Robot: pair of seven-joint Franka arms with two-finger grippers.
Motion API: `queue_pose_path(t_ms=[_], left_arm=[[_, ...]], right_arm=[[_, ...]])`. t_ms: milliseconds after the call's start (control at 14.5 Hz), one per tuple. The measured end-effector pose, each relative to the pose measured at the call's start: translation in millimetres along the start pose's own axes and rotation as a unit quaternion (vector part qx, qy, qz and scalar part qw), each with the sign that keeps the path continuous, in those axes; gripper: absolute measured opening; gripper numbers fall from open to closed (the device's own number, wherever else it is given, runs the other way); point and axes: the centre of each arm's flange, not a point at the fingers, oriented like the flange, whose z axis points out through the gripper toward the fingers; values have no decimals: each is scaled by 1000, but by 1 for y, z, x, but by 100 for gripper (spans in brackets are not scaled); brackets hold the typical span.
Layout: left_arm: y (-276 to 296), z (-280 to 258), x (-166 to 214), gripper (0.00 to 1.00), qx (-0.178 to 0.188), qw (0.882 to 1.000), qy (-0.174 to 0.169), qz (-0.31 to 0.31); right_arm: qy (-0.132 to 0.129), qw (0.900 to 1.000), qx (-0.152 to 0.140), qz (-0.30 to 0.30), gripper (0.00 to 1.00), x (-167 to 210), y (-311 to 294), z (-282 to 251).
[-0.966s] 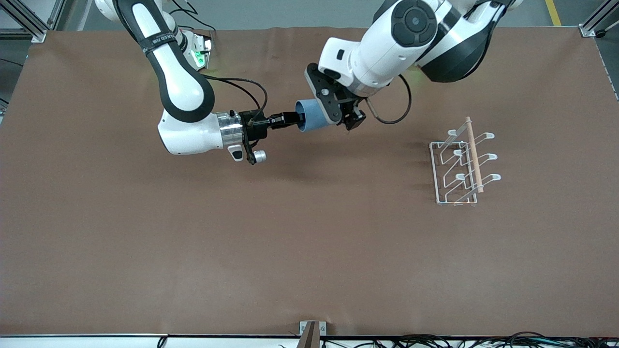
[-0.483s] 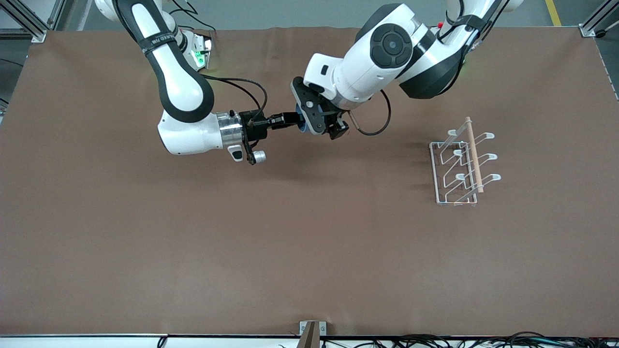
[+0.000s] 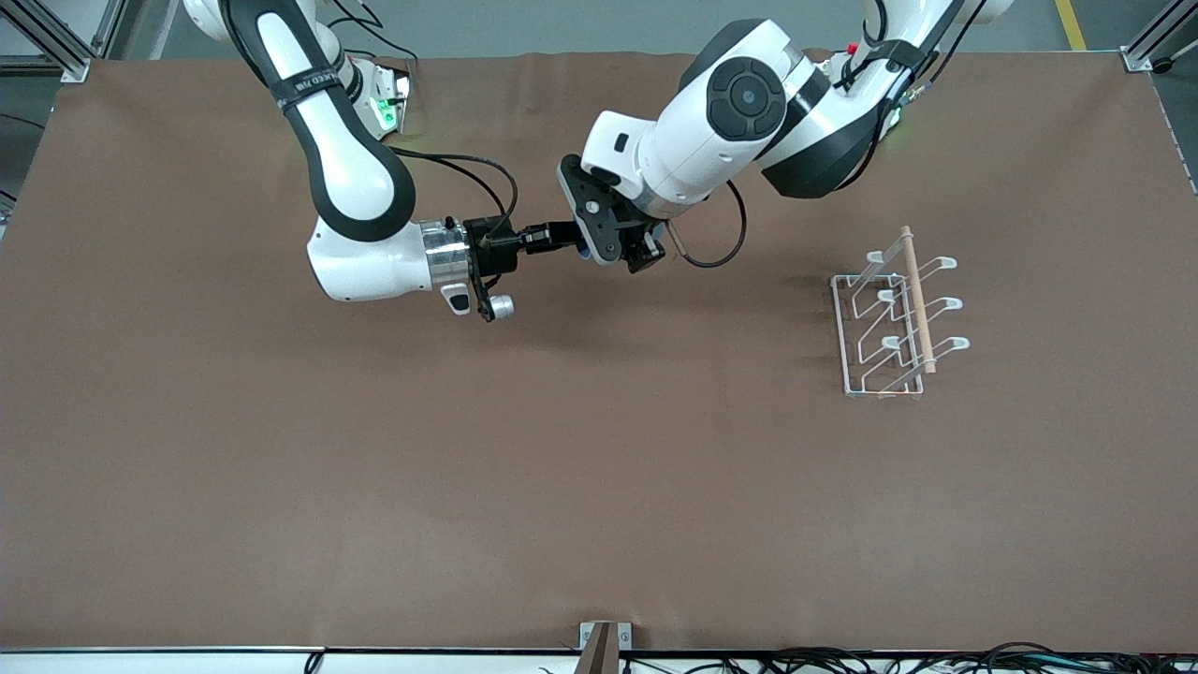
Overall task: Hang cup on cup holder
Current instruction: 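Move the left gripper to the cup and grasp its rim, then open the right gripper and withdraw it while the left gripper carries the cup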
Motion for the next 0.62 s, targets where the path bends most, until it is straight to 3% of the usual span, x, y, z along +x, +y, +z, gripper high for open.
queue_pose_path(t_ms=[207,276,621], left_arm=[[0,2,0,85,0,1000,-1,0],[0,3,-1,85,0,1000,-1,0],[-2,5,-1,83,1,1000,0,-2]], right_arm=[[-2,1000,0,1,7,0,1,1],[-3,1000,1,2,13,0,1,1],[7,1000,-2,2,62,5,1,-10]])
